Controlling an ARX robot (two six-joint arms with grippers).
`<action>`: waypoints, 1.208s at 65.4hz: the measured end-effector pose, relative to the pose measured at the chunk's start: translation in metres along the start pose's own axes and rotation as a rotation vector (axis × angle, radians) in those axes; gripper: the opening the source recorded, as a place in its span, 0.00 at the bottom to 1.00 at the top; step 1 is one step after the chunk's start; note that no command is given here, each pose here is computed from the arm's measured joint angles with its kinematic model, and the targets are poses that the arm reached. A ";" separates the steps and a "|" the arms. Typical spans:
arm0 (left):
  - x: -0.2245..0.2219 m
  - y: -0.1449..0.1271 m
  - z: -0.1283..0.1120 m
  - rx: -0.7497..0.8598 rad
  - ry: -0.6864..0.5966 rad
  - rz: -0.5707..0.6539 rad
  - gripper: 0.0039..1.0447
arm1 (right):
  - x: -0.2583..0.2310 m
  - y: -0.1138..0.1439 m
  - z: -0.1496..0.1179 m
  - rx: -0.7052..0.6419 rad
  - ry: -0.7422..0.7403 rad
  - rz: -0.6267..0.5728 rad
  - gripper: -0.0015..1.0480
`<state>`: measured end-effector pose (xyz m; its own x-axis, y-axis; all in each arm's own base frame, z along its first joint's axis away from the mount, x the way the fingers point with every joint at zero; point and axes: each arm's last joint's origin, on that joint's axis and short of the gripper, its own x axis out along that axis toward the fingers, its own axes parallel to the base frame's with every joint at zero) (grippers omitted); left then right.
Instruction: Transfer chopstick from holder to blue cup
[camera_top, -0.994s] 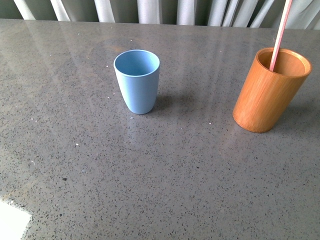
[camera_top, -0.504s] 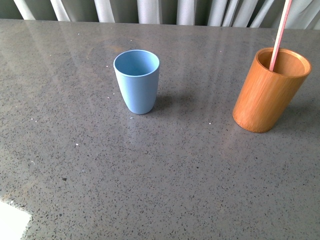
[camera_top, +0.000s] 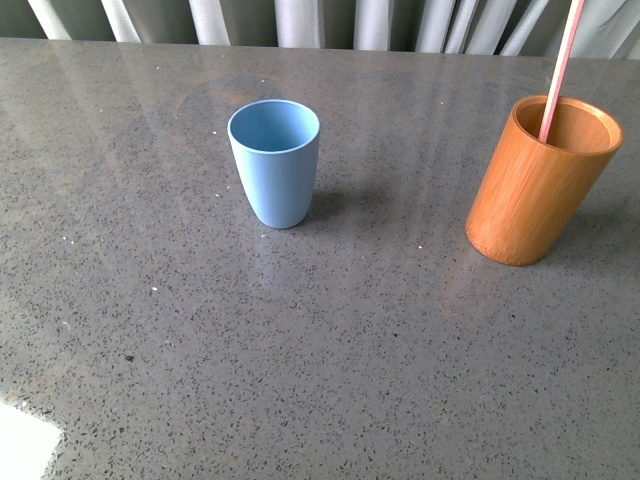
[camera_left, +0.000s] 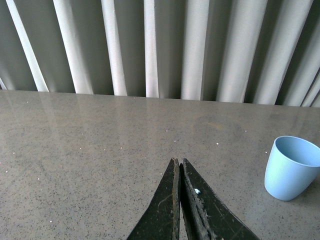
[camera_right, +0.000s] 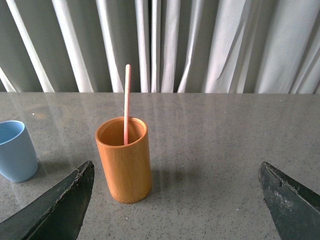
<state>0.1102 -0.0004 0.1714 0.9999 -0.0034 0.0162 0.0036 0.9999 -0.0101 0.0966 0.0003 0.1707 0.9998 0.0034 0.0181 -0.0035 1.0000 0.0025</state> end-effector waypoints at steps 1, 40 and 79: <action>0.000 0.000 0.000 0.000 0.000 0.000 0.01 | 0.000 0.000 0.000 0.000 0.000 0.000 0.91; -0.013 0.000 -0.004 0.000 0.017 0.001 0.32 | 0.000 0.000 0.000 0.000 0.000 0.000 0.91; -0.013 0.000 -0.004 0.002 0.017 0.001 0.92 | 0.017 -0.004 0.011 -0.024 0.523 -0.024 0.91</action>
<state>0.0978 -0.0002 0.1673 1.0000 -0.0027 -0.0006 0.0027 1.0000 -0.0082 0.1137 -0.0038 0.1824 0.8751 -0.0250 -0.4834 0.0142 0.9996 -0.0260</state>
